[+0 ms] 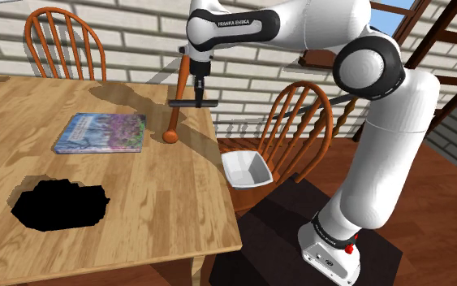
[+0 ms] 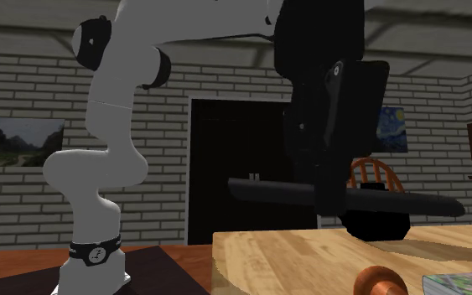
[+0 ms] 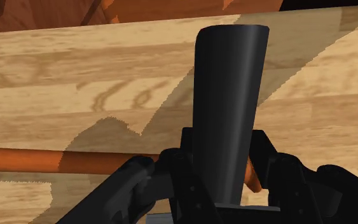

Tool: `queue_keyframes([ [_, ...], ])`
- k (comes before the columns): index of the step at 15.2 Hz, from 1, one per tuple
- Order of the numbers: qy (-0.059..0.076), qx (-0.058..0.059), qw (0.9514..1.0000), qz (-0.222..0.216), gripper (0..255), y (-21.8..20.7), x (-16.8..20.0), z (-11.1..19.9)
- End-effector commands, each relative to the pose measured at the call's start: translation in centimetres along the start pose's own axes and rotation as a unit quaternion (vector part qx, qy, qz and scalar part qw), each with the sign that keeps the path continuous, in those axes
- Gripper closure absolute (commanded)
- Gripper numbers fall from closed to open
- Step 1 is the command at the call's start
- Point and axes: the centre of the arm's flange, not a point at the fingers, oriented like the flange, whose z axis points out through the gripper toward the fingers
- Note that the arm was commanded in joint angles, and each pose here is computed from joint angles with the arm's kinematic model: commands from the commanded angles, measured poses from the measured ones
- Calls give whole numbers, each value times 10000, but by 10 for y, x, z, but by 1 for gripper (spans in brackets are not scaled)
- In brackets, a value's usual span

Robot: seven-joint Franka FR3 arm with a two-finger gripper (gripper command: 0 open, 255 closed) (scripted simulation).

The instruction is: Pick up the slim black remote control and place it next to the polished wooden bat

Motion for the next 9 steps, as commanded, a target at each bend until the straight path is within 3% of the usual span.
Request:
queue_keyframes([
  [1,-2,-1,10000,-6,255,25,-10,0],
  [9,-2,-1,10000,-6,255,29,-9,42],
])
